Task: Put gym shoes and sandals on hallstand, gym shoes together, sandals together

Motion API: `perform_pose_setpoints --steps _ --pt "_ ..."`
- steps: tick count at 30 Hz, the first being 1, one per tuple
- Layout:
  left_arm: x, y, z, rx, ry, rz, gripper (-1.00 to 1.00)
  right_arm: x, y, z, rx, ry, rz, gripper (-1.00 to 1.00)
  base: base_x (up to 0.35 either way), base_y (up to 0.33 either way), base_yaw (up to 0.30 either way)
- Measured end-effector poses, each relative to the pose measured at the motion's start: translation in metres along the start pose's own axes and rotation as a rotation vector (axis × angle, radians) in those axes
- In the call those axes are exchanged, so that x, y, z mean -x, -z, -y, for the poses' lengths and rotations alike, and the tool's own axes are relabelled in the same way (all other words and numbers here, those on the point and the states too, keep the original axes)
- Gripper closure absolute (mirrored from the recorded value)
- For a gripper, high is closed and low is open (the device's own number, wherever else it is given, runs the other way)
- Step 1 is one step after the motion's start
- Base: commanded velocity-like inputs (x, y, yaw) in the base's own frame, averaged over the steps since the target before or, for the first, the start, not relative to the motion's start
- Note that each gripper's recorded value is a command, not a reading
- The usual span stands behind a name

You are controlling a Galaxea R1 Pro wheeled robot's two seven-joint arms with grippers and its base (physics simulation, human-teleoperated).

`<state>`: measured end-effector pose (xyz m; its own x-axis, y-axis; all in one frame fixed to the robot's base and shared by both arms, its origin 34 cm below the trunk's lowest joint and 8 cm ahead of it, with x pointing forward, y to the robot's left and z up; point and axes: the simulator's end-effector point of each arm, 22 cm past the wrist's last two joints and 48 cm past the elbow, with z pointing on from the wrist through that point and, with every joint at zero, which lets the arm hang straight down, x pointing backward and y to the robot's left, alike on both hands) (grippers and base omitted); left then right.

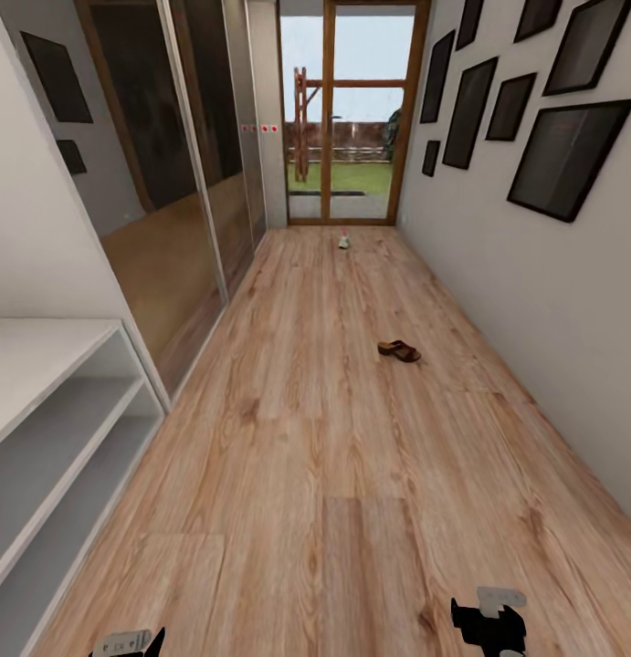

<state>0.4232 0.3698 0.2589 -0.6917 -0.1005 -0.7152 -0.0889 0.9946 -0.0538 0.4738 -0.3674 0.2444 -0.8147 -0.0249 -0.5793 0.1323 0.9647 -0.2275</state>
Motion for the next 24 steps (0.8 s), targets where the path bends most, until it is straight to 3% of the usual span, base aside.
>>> perform_pose_setpoints --steps 24 --pt "0.0 0.0 -0.0001 0.0 -0.001 0.0 -1.0 -0.0002 0.0 0.0003 -0.001 0.0 -0.001 -1.0 0.339 0.085 0.0"
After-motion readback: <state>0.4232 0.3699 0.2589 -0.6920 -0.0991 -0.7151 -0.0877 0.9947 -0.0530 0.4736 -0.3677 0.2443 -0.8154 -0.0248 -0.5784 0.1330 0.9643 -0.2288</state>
